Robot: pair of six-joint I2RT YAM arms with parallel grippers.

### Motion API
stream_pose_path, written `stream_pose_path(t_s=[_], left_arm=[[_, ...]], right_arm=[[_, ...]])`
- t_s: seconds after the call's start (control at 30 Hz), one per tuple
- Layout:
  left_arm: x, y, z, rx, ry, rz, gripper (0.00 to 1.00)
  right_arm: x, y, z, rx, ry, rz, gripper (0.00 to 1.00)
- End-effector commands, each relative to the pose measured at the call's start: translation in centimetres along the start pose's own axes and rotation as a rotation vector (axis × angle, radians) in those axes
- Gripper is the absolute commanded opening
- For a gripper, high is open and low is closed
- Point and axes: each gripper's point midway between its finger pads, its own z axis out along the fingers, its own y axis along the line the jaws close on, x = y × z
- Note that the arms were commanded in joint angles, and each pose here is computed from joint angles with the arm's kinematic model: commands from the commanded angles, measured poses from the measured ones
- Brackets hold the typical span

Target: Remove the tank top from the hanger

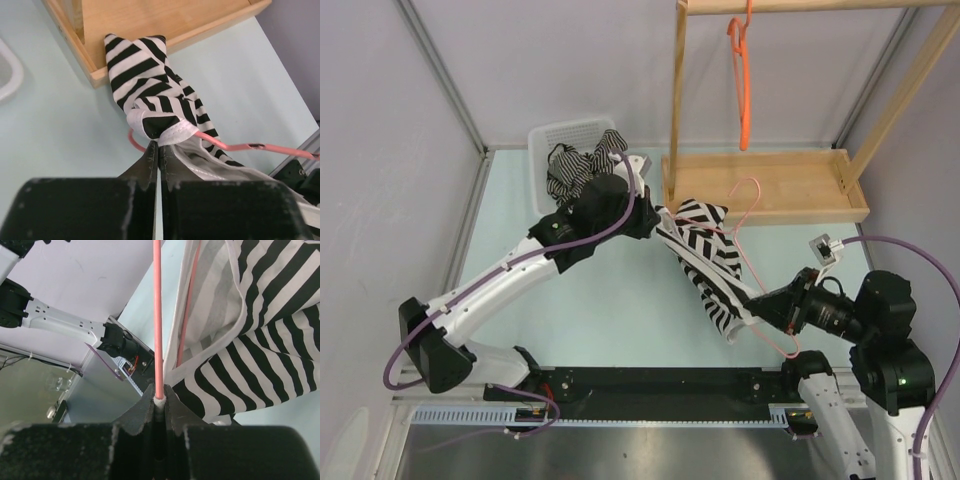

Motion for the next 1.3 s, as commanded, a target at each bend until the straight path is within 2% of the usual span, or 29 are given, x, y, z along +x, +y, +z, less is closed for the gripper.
stream_pose_path(t_s=[0.0, 0.2, 0.63, 0.7, 0.8, 1.03, 1.17, 1.27], left_arm=[[-3.5, 3.8, -0.4, -0.151, -0.076, -0.002, 0.00], [-3.4, 8.0, -0.6, -0.263, -0.066, -0.051, 0.00], [-1.7, 11.4, -1.6, -0.334, -0.052, -0.087, 0.00], [-1.7, 11.5, -1.7, -0.336, -0.051, -0.086, 0.00], [-1.1, 11.0, -1.8, -0.299, -0.033, -0.082, 0.00], [3.0, 11.0, -2.3, -0.258, 0.044, -0.098, 0.00], [4.1, 9.4, -3.3, -0.169, 0.056, -0.122, 0.00], [4.5, 7.2, -4.3, -0.040, 0.053, -0.133, 0.00]], right_arm=[[0.5, 3.0, -1.8, -0.083, 0.009, -0.102, 0.00], [1.4, 5.1, -2.7, -0.174, 0.019, -0.130, 0.00], [2.4, 7.5, -4.4, -0.300, 0.103, -0.231, 0.00], [1.9, 7.2, -4.4, -0.270, 0.081, -0.250, 0.00], [0.9, 6.5, -3.9, -0.214, 0.036, -0.243, 0.00], [-2.6, 6.4, -3.8, -0.143, -0.125, -0.326, 0.00], [-3.7, 5.5, -2.4, -0.143, -0.146, -0.283, 0.00], [-4.4, 4.6, -1.0, -0.160, -0.167, -0.264, 0.00]])
